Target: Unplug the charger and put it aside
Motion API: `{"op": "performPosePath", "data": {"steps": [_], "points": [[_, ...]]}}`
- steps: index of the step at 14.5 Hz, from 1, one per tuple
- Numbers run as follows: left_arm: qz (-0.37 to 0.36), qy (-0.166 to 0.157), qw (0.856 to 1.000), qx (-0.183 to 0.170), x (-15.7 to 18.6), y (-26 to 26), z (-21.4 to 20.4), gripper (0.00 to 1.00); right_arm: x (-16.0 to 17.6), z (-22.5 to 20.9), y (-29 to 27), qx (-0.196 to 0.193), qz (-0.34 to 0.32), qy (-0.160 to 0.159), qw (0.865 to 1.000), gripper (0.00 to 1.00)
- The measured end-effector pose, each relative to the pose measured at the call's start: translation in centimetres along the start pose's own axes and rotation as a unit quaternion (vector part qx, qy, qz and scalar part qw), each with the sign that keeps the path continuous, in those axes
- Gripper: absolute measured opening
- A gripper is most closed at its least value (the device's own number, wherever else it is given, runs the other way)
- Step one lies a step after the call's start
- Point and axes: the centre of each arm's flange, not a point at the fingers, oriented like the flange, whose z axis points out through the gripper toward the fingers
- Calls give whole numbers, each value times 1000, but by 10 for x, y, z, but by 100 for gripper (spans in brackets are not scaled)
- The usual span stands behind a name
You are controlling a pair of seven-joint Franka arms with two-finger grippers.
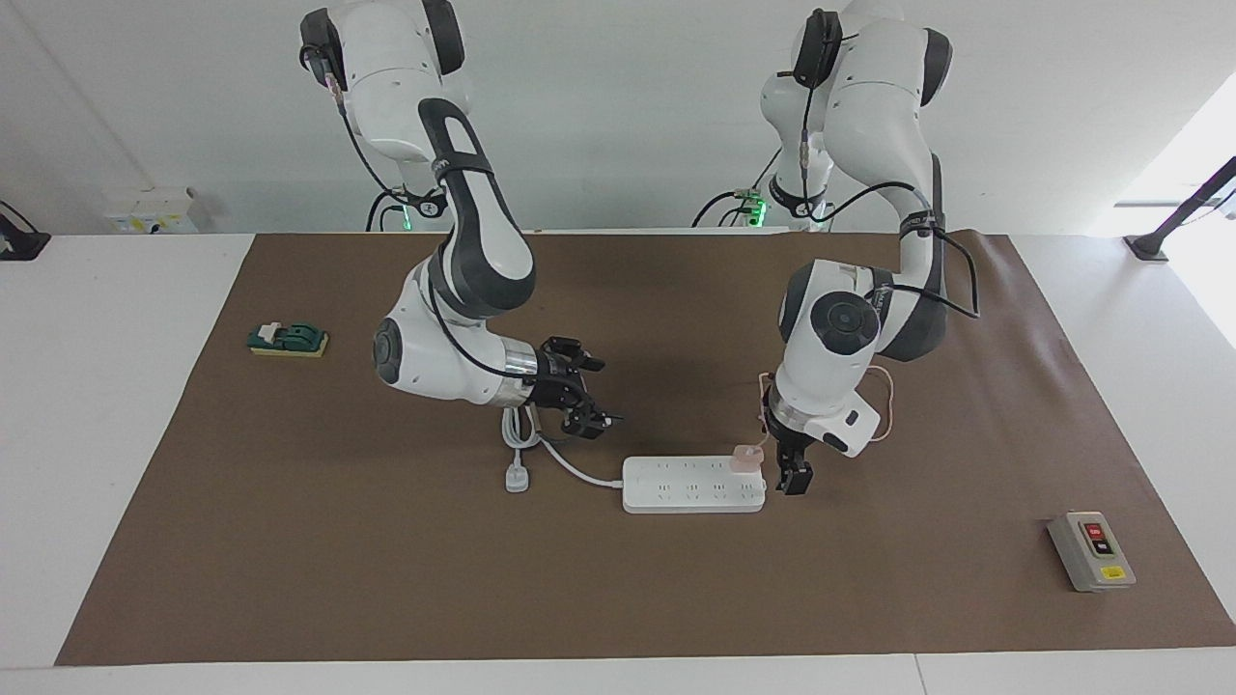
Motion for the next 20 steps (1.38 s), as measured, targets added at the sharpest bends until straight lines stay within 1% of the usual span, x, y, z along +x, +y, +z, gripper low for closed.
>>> {"op": "performPosePath", "data": {"steps": [3,6,13,17,20], "points": [[-3,1,1000,2,-11,-4,0,100,8,6,-22,13,37,-13,999,100],[-3,1,1000,3,-15,-6,0,100,17,13,-44,37,60,-13,997,100],[1,3,1000,7,-20,-9,3,100,37,46,-74,65,55,-3,996,100],[4,3,1000,8,-24,-11,5,100,36,72,-79,79,49,7,996,100],[1,4,1000,10,-25,-11,8,100,35,74,-79,80,44,9,996,100]]}}
